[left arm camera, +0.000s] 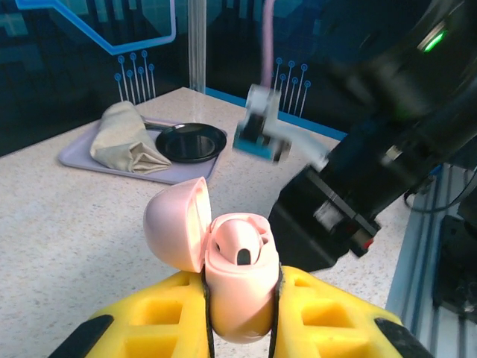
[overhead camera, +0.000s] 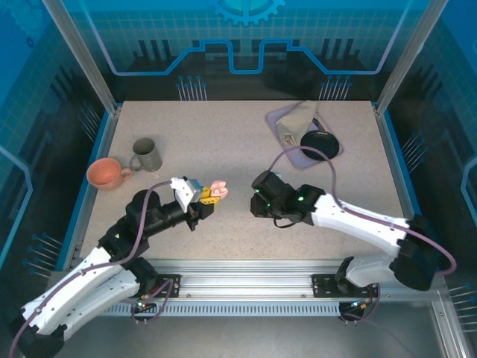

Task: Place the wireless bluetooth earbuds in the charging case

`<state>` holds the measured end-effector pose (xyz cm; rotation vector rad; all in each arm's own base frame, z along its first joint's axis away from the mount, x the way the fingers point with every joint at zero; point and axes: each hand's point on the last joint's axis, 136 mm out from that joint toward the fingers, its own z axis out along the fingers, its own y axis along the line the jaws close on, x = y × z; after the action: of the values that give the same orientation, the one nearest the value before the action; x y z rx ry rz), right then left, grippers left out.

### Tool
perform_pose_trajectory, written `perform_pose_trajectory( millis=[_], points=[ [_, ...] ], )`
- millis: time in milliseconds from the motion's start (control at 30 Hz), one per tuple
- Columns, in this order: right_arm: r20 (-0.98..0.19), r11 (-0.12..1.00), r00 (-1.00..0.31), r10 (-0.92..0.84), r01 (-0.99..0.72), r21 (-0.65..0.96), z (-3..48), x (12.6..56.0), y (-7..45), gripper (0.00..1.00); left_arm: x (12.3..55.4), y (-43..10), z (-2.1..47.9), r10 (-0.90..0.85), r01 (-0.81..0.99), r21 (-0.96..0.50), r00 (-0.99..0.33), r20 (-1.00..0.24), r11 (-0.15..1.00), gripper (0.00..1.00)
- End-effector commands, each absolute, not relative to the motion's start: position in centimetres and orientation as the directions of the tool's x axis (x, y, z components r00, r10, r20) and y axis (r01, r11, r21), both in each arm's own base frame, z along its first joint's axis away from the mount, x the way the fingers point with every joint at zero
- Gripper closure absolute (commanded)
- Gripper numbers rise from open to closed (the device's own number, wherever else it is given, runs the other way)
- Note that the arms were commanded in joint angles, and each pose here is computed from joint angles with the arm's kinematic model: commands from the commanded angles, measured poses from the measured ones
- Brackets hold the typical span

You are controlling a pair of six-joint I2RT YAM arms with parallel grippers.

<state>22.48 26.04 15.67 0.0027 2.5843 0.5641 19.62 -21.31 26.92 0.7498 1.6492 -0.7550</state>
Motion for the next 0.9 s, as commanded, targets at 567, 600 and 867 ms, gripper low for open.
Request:
perform_pose_trajectory(
  millis=[567,600,867],
  points=[
    [-0.838,0.685,-0.533,0.114,-0.569,0.455,33.9,21.9,27.9,0.77,20.4,-24.2,28.7,0.024,0.86,-0.09,-0.118,-0.993,0.502,1.0],
    [-0.841,0.684,-0.528,0.119,-0.571,0.455,34.3,21.9,28.1,0.77,20.5,-24.3,28.7,0.028,0.861,-0.083,-0.112,-0.993,0.503,1.0],
    [-0.852,0.69,-0.514,0.099,-0.581,0.431,34.4,22.3,29.9,0.77,20.8,-25.0,29.4,0.041,0.874,-0.056,-0.086,-0.995,0.483,1.0]
  ],
)
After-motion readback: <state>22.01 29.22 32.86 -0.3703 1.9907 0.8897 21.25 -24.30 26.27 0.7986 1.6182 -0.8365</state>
